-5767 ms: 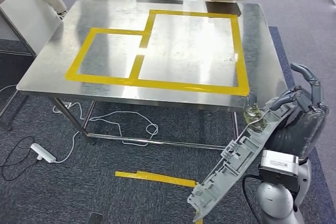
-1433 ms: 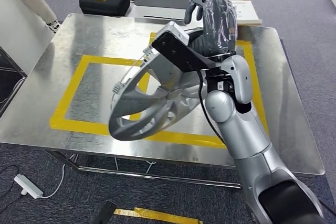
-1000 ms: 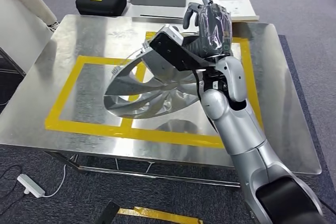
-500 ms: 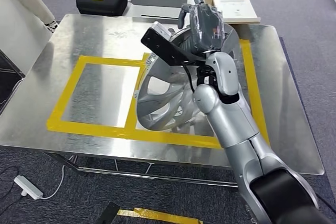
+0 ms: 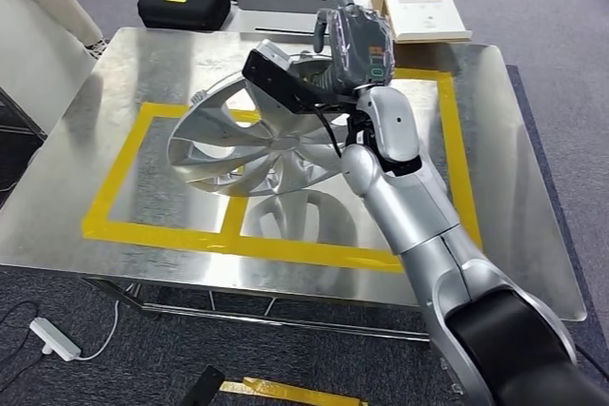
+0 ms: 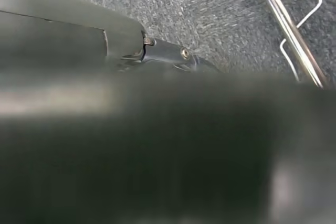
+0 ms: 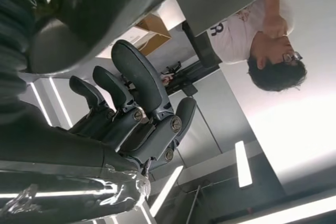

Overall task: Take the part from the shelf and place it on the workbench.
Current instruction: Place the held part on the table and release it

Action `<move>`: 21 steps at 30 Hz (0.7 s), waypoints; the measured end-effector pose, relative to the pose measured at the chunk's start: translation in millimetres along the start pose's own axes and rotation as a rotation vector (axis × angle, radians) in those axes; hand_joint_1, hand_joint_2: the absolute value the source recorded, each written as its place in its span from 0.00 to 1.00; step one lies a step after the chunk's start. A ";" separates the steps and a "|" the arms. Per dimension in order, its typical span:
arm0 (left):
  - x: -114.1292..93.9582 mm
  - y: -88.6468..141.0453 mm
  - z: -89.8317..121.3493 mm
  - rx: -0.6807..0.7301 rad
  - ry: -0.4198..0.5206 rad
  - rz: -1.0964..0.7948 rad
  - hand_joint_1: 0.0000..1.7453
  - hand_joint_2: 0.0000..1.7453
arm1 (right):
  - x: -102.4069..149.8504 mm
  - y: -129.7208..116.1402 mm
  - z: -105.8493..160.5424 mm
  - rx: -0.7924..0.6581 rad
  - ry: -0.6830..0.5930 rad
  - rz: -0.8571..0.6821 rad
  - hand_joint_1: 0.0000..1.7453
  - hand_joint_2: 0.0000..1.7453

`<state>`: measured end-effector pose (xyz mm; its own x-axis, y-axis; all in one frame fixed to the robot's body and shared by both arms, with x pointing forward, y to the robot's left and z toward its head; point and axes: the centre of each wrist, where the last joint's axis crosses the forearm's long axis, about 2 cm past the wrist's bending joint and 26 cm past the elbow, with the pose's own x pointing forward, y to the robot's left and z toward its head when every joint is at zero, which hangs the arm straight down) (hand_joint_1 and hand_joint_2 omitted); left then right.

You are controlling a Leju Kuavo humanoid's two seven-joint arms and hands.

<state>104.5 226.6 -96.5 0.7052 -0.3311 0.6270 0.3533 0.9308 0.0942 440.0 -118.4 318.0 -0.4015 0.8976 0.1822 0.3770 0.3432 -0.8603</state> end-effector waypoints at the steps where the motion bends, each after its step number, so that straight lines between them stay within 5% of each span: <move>1: 0.1 0.1 -0.1 0.001 0.000 0.000 0.00 0.00 | 0.7 0.0 -0.8 0.001 -0.001 0.000 1.00 1.00; 18: -1.3 2.4 0.3 0.010 0.006 -0.005 0.00 0.00 | -18.7 5.1 -4.1 0.016 0.102 0.067 0.97 1.00; 21: -2.2 2.2 0.7 0.010 0.011 -0.002 0.00 0.00 | -24.3 8.5 -3.6 0.045 0.135 0.106 0.54 1.00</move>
<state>103.2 229.4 -97.1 0.7110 -0.3345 0.6186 0.3485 0.9316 0.1033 456.0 -136.4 308.0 -0.2448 0.9581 0.1489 0.3727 0.2348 -0.8978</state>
